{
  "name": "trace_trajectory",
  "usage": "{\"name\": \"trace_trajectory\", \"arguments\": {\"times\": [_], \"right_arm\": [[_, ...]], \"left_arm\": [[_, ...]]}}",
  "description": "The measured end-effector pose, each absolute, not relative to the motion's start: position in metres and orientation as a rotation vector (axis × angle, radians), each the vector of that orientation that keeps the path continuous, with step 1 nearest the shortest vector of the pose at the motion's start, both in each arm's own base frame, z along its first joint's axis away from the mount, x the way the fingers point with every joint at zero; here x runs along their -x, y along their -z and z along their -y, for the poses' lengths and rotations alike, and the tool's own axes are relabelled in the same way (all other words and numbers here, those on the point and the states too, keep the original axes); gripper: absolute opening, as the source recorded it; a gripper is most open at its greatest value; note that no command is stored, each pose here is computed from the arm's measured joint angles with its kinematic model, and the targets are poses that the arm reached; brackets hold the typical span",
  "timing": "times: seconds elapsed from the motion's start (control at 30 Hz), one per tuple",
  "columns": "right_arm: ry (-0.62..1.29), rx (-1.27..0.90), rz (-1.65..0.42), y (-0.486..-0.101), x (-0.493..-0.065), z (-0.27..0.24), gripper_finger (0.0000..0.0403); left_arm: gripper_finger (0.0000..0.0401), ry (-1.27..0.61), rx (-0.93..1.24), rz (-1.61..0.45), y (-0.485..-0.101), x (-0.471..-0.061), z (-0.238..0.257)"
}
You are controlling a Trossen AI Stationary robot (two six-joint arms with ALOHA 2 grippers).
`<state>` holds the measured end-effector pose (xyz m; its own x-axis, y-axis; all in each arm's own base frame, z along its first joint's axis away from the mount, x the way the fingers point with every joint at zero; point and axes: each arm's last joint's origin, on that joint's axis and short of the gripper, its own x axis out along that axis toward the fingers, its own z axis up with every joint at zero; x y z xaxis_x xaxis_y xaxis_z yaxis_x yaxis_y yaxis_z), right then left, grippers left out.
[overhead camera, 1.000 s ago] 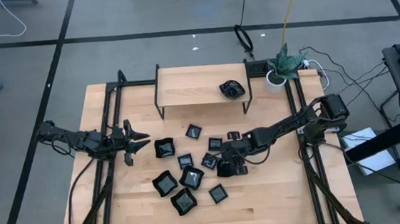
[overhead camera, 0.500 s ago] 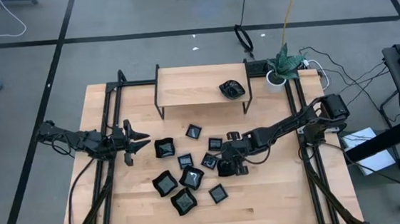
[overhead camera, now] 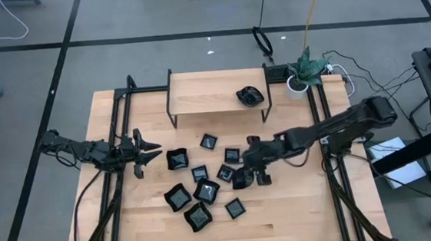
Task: Pick & Place Mini shaped plates
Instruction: Stack the leaf-shaped plate on top of the leaf-shaped plates on the shelf
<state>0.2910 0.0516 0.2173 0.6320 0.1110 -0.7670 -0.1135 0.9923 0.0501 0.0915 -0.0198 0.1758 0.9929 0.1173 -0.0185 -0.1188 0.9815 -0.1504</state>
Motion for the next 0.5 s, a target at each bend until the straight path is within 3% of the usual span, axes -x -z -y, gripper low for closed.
{"name": "trace_trajectory", "arguments": {"times": [0.27, 0.5], "right_arm": [[0.072, -0.194, -0.565, -0.289, -0.279, -0.011, 0.0000], [0.275, -0.177, -0.596, -0.343, -0.260, 0.051, 0.0000]], "left_arm": [[0.0106, -0.119, 0.152, -0.010, -0.176, -0.091, 0.020], [0.0106, -0.119, 0.152, -0.010, -0.176, -0.091, 0.020]]}}
